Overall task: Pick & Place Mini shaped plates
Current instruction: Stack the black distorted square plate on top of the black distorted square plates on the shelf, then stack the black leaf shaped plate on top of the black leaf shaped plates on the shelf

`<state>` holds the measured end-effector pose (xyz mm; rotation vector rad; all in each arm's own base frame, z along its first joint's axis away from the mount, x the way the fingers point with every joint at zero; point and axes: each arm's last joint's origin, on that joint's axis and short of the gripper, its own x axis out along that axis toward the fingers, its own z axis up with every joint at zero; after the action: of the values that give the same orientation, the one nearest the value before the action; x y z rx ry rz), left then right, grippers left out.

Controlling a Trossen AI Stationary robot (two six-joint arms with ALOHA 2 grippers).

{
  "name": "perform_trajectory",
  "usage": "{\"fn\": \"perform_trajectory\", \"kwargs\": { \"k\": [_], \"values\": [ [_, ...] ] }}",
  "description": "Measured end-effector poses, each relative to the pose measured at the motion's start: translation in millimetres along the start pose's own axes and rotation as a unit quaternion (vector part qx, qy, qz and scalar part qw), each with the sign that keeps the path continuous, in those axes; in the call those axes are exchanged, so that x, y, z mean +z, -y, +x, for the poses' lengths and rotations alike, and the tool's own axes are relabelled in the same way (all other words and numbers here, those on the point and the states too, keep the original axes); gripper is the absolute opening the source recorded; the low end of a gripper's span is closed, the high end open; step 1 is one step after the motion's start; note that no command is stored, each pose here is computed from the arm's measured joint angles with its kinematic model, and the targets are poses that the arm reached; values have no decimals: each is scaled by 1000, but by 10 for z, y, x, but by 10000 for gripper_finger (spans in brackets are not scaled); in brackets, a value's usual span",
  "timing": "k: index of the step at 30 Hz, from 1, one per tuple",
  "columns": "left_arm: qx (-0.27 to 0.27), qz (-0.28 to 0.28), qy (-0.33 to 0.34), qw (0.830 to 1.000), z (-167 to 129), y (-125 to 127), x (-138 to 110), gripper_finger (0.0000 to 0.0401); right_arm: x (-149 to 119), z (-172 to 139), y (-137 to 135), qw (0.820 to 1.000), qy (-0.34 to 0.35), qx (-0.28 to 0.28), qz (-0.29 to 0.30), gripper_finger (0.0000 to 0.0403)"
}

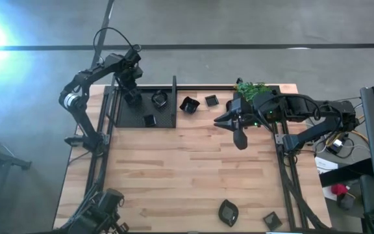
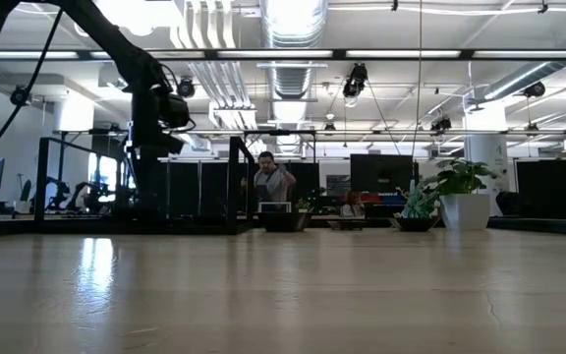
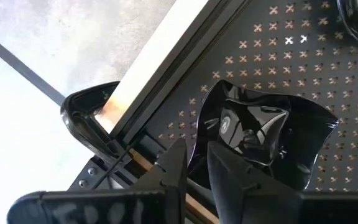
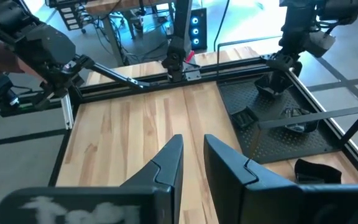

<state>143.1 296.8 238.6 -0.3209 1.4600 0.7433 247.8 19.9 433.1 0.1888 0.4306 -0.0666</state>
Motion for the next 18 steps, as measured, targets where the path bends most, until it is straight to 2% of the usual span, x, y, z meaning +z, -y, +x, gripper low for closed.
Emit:
{"fn": "perform_trajectory", "kwargs": {
  "k": [4,8,13,18],
  "values": [
    [10,-3,2,1000,-34,-18,13,57,0,0,0,1000,0,0,0,61],
    [21,-11,27,999,-208,-42,47,57,0,0,1,1000,0,-2,0,61],
    [46,-11,99,994,-673,-17,36,57,4,-1,24,999,9,-39,8,61],
    [62,-1,192,979,-1263,198,-100,53,-5,-5,60,997,11,-73,40,61]
  ]
}}
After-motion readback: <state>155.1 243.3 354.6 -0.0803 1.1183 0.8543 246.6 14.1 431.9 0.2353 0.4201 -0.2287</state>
